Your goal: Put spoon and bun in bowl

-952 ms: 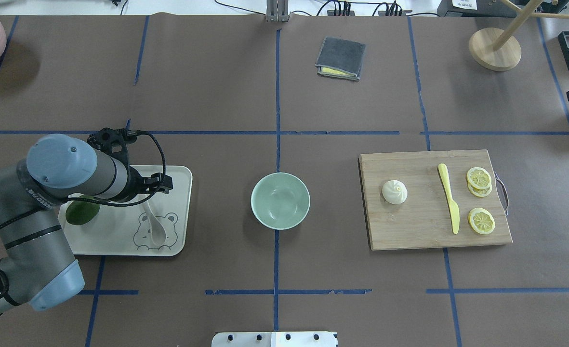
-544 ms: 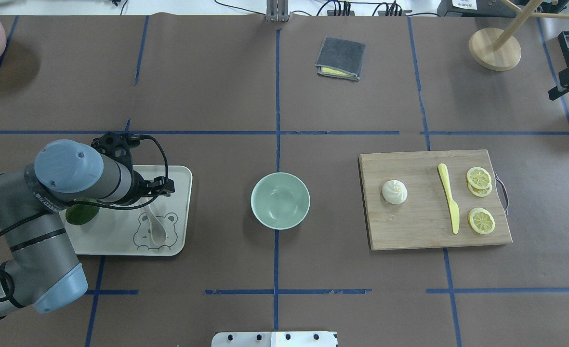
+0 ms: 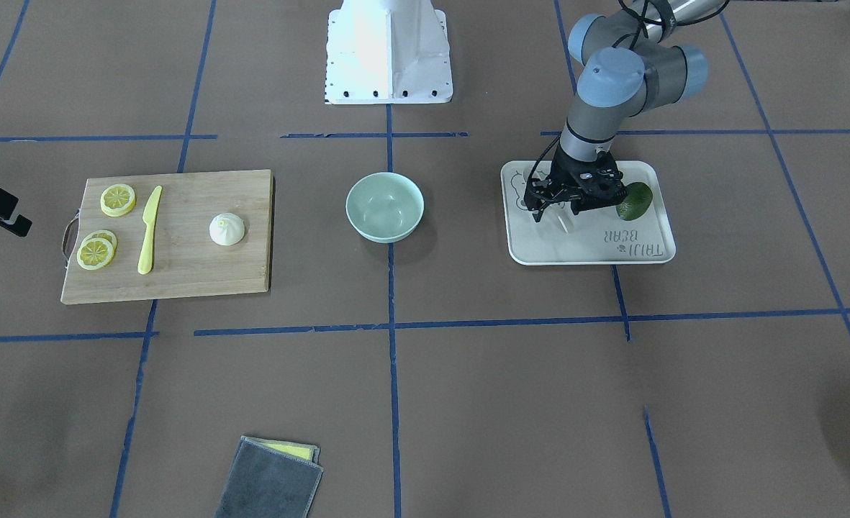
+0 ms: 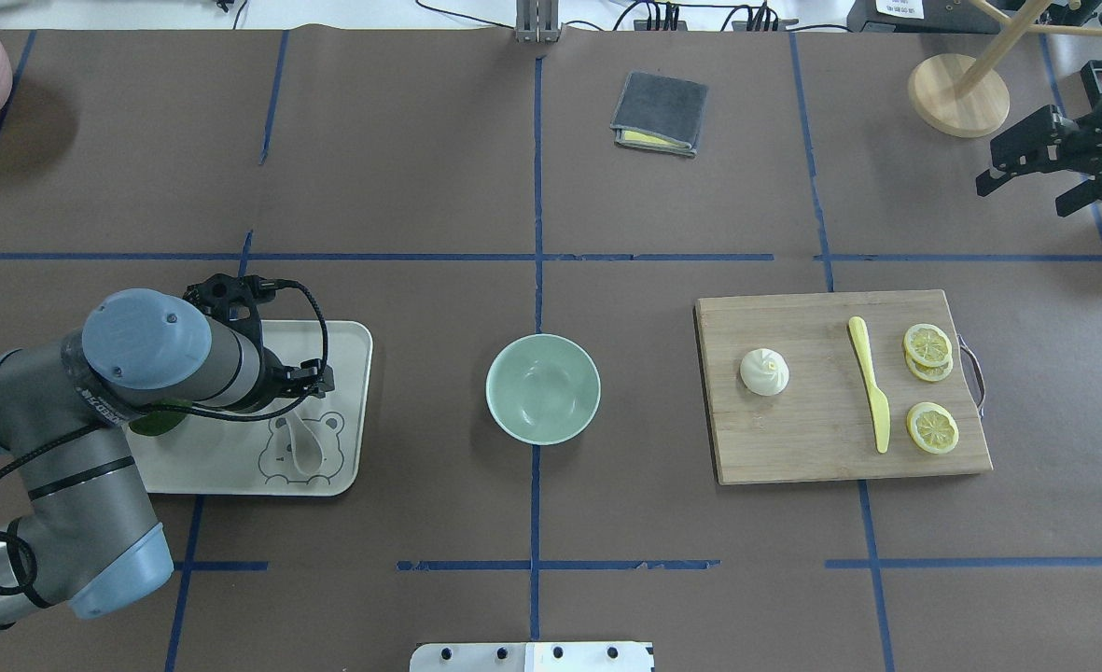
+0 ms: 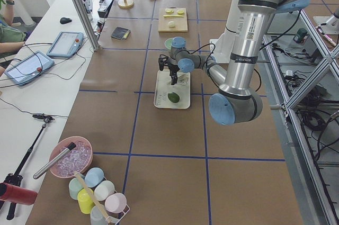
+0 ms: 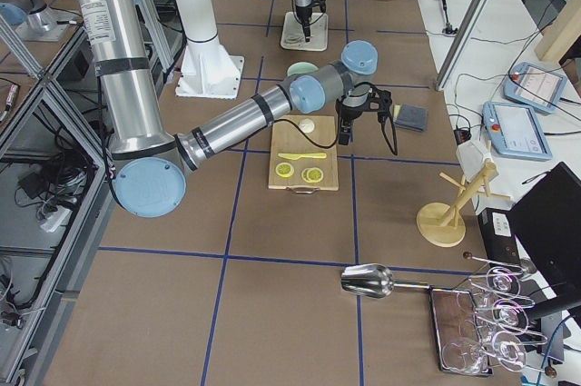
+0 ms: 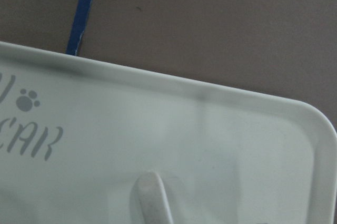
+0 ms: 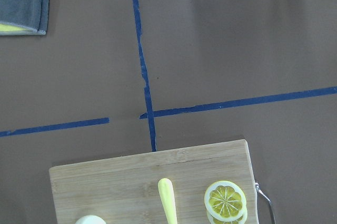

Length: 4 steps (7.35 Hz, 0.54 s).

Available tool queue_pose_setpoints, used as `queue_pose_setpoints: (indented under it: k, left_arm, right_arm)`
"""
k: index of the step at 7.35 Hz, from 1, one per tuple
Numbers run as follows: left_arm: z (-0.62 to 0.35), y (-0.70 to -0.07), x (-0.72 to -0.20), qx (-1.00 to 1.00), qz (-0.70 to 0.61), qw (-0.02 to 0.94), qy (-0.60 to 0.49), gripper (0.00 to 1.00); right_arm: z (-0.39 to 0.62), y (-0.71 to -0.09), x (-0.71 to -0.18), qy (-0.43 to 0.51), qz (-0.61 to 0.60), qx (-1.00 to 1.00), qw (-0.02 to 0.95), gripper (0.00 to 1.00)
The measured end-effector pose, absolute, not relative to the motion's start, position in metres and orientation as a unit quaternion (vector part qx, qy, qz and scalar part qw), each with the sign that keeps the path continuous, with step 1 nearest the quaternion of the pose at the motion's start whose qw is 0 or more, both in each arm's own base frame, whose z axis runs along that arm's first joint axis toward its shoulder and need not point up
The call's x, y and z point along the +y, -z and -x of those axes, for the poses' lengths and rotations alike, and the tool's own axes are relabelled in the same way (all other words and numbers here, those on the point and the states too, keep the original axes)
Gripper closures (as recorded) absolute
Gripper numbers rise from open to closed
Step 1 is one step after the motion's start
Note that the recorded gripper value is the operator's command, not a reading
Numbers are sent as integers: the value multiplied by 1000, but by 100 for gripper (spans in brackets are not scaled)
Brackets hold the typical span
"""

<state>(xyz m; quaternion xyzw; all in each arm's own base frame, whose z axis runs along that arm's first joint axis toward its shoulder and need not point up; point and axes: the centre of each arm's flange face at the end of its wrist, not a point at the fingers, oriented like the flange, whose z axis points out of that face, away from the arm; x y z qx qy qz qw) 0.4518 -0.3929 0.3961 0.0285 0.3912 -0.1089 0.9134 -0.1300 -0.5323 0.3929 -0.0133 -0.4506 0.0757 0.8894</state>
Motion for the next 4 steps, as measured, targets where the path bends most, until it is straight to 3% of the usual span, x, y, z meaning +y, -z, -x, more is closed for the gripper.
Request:
queue_pose_setpoints:
  k: [3, 4]
  left_arm:
    - [-452, -397, -393, 390, -27, 914, 109, 58]
    - [-452, -397, -392, 390, -27, 914, 109, 74]
  right_arm:
    - [147, -382, -534, -77, 10, -444, 893, 0]
    - [151, -379, -535, -78, 8, -441, 894, 0]
